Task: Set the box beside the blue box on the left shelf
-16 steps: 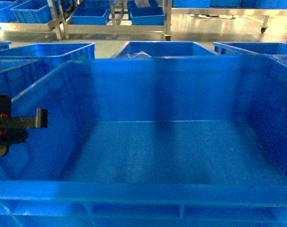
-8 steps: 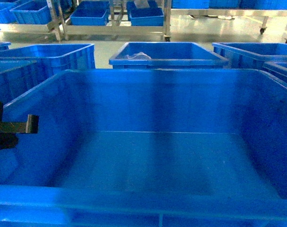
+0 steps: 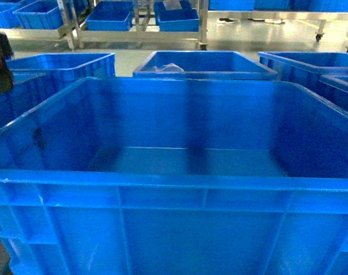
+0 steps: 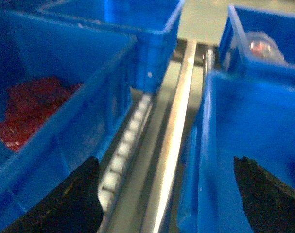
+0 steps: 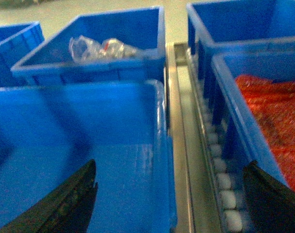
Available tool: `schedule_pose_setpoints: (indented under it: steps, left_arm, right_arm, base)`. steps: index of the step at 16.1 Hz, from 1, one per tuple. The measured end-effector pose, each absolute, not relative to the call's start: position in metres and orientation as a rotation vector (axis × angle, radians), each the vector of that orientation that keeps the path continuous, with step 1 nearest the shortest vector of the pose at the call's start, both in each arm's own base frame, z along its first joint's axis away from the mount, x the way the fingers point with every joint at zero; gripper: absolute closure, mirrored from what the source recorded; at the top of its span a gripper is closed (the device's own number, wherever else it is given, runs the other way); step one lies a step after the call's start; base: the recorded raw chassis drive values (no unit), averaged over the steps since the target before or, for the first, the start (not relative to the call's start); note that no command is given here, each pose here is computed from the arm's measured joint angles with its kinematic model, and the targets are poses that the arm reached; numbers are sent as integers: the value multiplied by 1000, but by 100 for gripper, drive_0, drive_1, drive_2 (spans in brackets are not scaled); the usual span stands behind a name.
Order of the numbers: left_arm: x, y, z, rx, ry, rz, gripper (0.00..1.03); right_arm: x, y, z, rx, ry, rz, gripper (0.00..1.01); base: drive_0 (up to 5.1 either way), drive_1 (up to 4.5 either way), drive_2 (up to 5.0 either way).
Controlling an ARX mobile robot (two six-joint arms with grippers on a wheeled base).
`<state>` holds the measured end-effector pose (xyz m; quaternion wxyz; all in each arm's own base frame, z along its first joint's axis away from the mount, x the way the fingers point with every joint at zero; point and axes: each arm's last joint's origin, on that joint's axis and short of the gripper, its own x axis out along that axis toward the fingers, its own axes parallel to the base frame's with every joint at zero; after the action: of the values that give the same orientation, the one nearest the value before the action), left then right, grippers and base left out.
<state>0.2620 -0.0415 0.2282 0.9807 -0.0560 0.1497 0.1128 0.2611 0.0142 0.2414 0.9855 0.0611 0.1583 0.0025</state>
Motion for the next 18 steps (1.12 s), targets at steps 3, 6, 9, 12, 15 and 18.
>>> schedule_pose_setpoints:
  steps: [3, 6, 9, 12, 15, 18]
  left_arm:
    - [262, -35, 238, -137, 246, 279, 6]
    - [248, -27, 227, -101, 51, 61, 26]
    - [213, -18, 208, -25, 1, 2, 62]
    - [187, -10, 192, -17, 15, 2, 101]
    - [167, 1, 184, -16, 8, 6, 100]
    - [152, 0, 177, -16, 12, 0, 100]
  right_arm:
    - [261, 13, 244, 118, 282, -33, 4]
    - [253, 7, 237, 66, 81, 14, 19]
    - [215, -1, 212, 20, 1, -8, 58]
    - [188, 0, 195, 7, 14, 0, 97]
    - [168, 0, 186, 5, 5, 0, 100]
    - [153, 0, 179, 5, 9, 0, 100]
  base:
    - [0, 0, 0]
    - [0, 0, 0]
    - [0, 0, 0]
    - [0, 0, 0]
    - [0, 0, 0]
    - [0, 0, 0]
